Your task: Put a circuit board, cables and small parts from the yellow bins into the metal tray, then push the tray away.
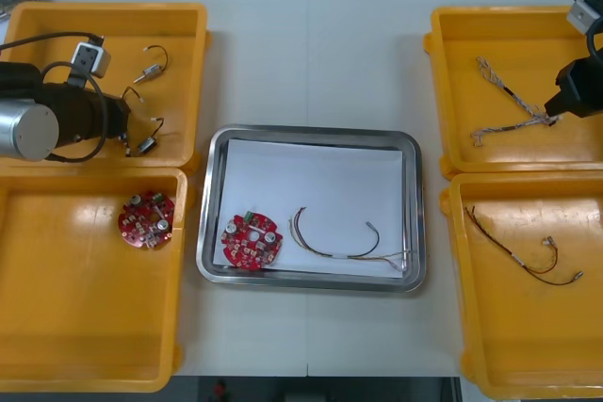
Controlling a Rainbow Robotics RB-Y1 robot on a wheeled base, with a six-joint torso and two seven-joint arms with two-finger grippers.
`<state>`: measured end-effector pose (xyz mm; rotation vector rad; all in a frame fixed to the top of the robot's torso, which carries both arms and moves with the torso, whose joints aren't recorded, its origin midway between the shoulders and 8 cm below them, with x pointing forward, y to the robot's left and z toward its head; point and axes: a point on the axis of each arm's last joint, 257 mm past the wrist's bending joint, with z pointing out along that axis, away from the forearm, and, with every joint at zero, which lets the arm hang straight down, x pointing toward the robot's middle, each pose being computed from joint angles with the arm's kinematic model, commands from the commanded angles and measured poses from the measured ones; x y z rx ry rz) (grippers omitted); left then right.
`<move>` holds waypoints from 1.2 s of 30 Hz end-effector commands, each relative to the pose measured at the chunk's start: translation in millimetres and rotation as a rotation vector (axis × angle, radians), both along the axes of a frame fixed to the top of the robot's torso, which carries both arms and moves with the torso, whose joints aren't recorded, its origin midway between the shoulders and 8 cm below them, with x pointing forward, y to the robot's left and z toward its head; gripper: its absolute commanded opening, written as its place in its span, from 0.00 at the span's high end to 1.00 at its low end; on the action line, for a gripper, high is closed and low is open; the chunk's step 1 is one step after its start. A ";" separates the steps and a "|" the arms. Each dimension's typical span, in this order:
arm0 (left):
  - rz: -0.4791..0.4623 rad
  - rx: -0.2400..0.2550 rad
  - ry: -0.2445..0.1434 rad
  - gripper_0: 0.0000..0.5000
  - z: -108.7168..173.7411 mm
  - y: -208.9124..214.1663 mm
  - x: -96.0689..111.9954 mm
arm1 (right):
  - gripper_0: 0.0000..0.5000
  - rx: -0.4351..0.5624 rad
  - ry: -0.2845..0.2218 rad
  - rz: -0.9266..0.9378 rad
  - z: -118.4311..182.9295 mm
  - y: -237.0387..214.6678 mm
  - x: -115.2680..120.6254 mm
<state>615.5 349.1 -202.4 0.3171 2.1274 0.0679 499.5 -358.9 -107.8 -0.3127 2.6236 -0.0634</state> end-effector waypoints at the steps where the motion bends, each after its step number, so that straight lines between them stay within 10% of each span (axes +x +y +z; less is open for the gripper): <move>1: -0.042 0.038 0.000 1.00 -5.7 -3.1 -4.6 | 0.00 -0.027 0.000 -0.035 4.0 -24.2 -1.6; 13: -0.025 0.062 0.051 1.00 38.0 12.8 -21.7 | 0.00 -0.040 -0.022 -0.054 -11.2 -27.7 18.5; 36: 0.003 0.109 0.157 1.00 105.3 -15.1 -91.7 | 0.00 0.423 0.024 -0.728 -26.2 26.2 51.4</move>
